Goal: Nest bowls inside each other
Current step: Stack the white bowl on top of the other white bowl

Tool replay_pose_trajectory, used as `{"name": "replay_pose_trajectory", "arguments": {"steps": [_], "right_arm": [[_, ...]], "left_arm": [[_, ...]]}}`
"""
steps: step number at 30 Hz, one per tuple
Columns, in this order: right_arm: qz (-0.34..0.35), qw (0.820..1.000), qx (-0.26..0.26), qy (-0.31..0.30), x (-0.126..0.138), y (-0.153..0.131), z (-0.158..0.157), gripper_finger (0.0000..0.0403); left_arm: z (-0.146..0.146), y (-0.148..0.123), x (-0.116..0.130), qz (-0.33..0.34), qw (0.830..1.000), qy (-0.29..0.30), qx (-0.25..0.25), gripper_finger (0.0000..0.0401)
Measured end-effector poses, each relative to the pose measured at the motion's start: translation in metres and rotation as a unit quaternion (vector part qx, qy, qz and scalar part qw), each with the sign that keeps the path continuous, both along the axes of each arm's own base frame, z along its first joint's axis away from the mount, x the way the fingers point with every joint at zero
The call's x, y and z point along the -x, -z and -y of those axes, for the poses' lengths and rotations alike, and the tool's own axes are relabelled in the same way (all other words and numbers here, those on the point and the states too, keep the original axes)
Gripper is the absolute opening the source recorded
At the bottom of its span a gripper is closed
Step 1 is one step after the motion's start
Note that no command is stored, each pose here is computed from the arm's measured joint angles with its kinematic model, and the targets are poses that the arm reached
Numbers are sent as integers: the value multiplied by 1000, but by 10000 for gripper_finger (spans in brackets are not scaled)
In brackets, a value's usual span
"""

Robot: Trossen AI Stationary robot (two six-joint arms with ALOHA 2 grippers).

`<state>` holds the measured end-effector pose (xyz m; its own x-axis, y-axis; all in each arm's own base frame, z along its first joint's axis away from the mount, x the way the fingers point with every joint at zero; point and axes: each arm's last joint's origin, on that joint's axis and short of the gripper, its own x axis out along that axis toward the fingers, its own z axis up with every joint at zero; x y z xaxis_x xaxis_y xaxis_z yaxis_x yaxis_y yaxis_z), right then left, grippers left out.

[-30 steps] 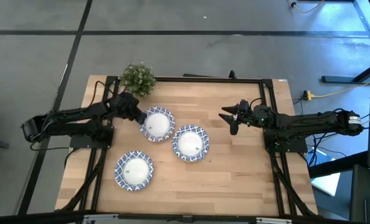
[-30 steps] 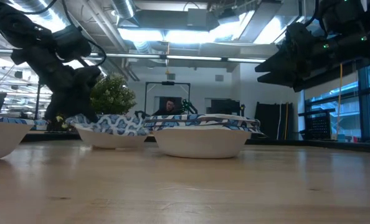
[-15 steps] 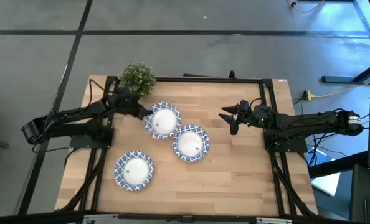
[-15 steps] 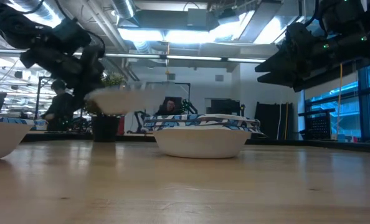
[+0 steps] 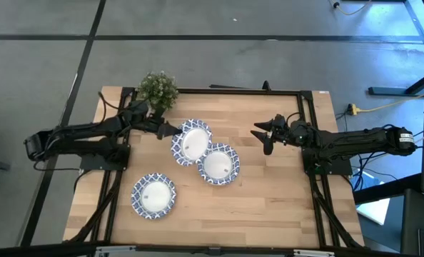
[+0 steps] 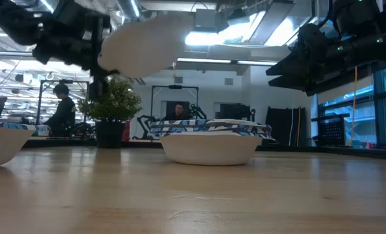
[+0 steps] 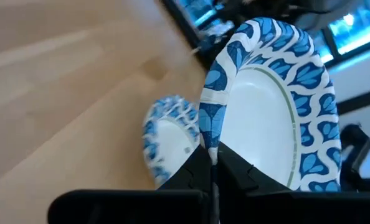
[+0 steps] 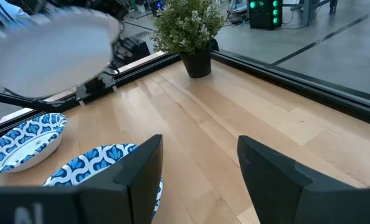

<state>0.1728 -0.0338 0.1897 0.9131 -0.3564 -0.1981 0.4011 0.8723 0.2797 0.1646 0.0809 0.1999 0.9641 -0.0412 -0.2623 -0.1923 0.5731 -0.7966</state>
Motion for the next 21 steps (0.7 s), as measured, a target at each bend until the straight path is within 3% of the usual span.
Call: {"name": "replay_pose_trajectory", "arguments": {"steps": [6, 13, 21], "right_arm": [[0, 1000, -1, 0, 0, 0, 0, 209], [1, 1000, -2, 0, 0, 0, 0, 209], [1, 1000, -3, 0, 0, 0, 0, 209]], "left_arm": [[10, -28, -19, 4, 998, 18, -52, 1], [13, -49, -58, -95, 991, 39, -89, 1], [10, -44, -114, -150, 979, 102, -90, 0]]}}
